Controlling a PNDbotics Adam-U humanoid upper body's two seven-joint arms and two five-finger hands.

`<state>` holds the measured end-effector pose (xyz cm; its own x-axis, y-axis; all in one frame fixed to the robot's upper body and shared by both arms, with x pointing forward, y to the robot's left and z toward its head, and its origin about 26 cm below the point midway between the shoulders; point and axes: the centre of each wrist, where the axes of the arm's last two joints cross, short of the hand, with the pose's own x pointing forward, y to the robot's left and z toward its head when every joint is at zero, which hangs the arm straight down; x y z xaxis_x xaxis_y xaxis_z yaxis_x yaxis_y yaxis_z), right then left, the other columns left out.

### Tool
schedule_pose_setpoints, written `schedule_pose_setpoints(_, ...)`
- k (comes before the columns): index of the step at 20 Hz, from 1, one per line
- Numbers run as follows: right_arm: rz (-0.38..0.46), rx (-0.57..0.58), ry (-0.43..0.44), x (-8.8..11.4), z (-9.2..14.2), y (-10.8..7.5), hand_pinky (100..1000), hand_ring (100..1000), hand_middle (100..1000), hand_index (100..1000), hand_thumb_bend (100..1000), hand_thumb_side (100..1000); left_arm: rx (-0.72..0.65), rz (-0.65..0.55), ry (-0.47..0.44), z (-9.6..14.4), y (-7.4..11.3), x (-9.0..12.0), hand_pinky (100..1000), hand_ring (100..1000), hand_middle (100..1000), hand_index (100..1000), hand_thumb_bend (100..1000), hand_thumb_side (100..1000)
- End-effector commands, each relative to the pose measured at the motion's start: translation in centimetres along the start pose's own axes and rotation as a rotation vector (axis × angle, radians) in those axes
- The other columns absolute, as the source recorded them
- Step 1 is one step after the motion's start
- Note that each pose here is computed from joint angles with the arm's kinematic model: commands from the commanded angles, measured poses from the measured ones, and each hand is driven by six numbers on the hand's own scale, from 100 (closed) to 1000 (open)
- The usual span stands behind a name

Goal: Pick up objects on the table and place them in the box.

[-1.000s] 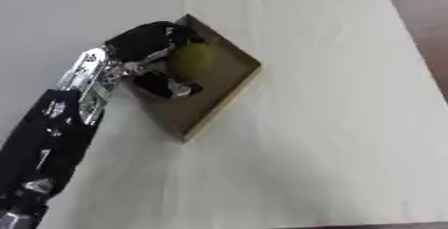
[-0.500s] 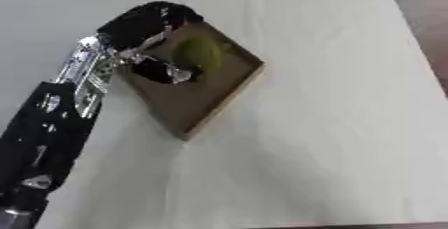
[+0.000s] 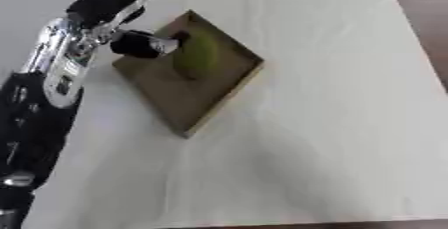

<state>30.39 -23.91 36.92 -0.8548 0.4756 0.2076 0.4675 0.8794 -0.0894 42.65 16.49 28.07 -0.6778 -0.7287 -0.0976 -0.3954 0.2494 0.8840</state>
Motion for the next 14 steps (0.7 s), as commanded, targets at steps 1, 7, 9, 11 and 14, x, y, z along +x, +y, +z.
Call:
schedule_pose_setpoints(1,0.033,-0.009,-0.037,0.4,-0.6,-0.8,781,637,544,805,100,575,0.150,0.034,0.037,1.3,3.3,-1.4,818,821,738,912,135,523)
schedule_pose_setpoints(7,0.048,-0.011,-0.046,0.5,-0.5,-1.2,779,637,545,804,100,574,0.406,0.169,0.133,6.7,7.3,-5.5,769,781,690,898,100,542)
schedule_pose_setpoints(9,0.049,-0.012,-0.053,0.6,-0.5,-1.3,778,636,546,803,100,575,0.460,0.201,0.144,8.7,8.4,-6.6,763,777,690,896,100,562)
schedule_pose_setpoints(11,0.050,-0.015,-0.062,0.6,-0.6,-1.3,778,636,547,803,100,577,0.514,0.227,0.162,10.9,9.4,-7.6,765,779,697,896,100,623)
schedule_pose_setpoints(14,0.048,-0.020,-0.081,0.6,-0.6,-1.3,777,636,549,803,100,579,0.612,0.265,0.176,14.7,10.6,-9.0,762,781,700,891,100,661)
